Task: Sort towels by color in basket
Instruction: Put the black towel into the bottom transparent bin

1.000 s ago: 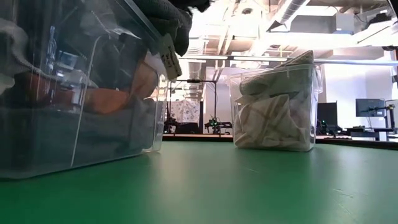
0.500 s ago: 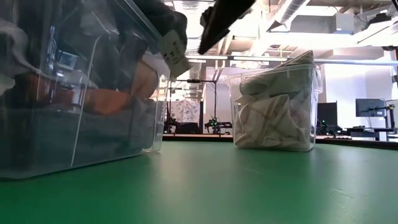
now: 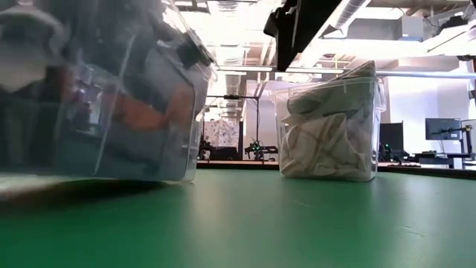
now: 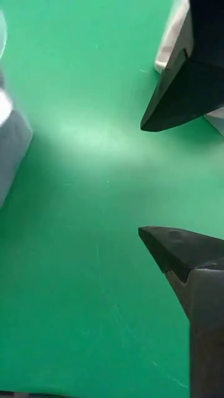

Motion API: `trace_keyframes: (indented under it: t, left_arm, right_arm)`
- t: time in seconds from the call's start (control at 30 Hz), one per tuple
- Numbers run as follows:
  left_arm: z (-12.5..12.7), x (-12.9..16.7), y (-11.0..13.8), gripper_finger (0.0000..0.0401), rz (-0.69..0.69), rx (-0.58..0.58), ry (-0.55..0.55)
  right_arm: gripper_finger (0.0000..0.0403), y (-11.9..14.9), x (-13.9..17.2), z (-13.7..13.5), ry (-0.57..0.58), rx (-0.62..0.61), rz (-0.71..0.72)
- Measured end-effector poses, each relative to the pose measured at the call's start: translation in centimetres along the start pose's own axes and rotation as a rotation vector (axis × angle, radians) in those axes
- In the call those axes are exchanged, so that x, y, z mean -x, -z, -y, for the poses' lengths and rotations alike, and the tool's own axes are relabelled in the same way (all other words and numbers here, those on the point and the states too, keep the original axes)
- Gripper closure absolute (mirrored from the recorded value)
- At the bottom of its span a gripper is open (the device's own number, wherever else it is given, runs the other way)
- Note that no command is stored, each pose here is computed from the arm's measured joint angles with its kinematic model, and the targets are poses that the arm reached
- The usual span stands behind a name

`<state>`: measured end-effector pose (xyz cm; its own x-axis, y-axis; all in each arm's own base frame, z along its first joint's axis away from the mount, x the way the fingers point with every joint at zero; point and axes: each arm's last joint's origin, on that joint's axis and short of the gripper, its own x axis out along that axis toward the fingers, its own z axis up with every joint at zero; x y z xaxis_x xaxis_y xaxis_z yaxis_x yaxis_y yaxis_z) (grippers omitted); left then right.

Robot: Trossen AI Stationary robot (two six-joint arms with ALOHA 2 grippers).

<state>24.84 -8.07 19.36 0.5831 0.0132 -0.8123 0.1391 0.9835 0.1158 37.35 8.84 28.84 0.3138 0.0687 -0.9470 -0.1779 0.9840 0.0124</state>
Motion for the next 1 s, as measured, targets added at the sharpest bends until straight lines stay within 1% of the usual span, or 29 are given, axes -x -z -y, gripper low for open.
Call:
trace_keyframes:
  t: [0.1, 0.23, 0.37, 0.47, 0.63, 0.8, 1.0]
  left_arm:
    - [-0.6, -0.5, 0.6, 0.0148, -0.014, 0.019, -0.008]
    - [-0.9, -0.6, 0.8, 0.0148, -0.021, 0.056, -0.013]
    - [-0.4, -0.1, 0.4, 0.0148, -0.027, 0.056, 0.003]
    - [0.3, 0.6, -0.4, 0.0148, -0.021, 0.052, 0.026]
    - [1.9, 2.4, -2.0, 0.0148, -0.033, 0.045, 0.067]
    - [3.4, 4.8, -3.4, 0.0148, -0.048, 0.024, 0.101]
    - [4.9, 7.9, -4.6, 0.0148, -0.047, -0.011, 0.048]
  right_arm:
    - [0.0112, 0.2, 0.0, -0.5, -0.002, -0.002, -0.013]
    - [0.0112, 0.2, 0.0, -1.3, -0.008, 0.002, -0.015]
    - [0.0112, 0.3, 0.0, -2.1, -0.012, 0.012, -0.014]
    - [0.0112, 0.4, 0.0, -2.5, -0.01, 0.012, -0.013]
    - [0.0112, 0.5, 0.0, -3.4, 0.018, 0.027, -0.008]
    - [0.0112, 0.5, 0.0, -4.0, 0.015, 0.04, -0.007]
    - [0.0112, 0.5, 0.0, -4.0, 0.028, 0.033, -0.005]
